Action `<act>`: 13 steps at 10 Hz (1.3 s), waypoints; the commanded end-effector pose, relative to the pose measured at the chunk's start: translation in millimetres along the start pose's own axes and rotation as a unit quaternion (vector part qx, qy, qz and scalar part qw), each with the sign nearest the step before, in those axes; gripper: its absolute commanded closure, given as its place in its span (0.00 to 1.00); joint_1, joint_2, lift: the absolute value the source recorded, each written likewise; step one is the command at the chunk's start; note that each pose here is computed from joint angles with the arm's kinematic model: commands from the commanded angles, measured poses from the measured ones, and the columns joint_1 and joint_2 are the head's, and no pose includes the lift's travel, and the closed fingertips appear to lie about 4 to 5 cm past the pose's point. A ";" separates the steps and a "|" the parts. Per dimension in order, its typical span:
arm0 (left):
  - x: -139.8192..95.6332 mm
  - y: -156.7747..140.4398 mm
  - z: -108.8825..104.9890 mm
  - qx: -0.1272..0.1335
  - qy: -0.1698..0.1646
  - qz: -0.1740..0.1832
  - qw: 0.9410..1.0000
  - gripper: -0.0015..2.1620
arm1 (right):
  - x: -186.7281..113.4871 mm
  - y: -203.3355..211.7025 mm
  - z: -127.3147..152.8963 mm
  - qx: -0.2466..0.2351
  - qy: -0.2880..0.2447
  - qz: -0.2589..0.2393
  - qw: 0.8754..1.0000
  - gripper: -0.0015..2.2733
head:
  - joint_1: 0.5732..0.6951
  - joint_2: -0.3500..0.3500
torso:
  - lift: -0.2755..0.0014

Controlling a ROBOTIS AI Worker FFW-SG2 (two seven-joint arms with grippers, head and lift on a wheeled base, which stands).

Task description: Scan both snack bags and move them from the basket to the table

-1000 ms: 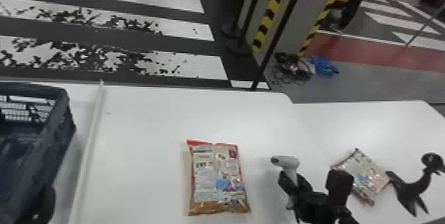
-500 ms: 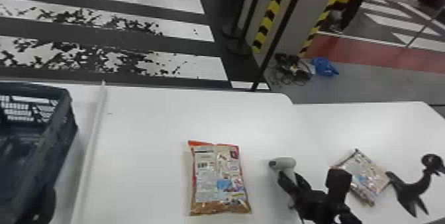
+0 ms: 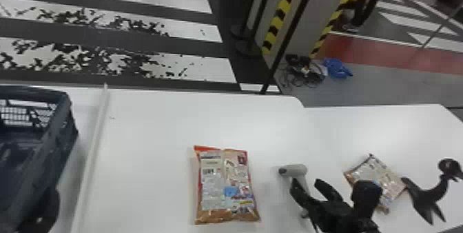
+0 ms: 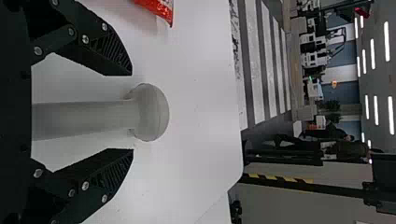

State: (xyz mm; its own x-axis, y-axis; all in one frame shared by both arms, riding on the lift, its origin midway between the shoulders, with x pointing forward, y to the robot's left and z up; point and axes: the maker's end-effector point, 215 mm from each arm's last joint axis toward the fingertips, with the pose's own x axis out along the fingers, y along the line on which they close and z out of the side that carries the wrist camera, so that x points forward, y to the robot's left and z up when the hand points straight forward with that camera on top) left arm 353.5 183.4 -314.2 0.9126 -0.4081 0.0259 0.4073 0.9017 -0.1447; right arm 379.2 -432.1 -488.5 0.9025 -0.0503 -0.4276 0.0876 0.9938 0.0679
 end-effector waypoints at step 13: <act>9.8 6.8 -8.7 0.004 0.004 0.001 1.000 0.02 | -21.7 179.3 -7.1 0.036 0.081 0.143 0.986 0.03 | 1.00 0.37 | 0.64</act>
State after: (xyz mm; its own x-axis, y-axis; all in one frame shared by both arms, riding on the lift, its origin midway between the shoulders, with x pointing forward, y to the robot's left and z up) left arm 365.0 184.3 -323.2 0.9139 -0.4054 0.0200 0.4041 0.9043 -0.1376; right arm 370.7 -243.1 -465.4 0.8260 0.2621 -0.4990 -0.1475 0.9550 0.2574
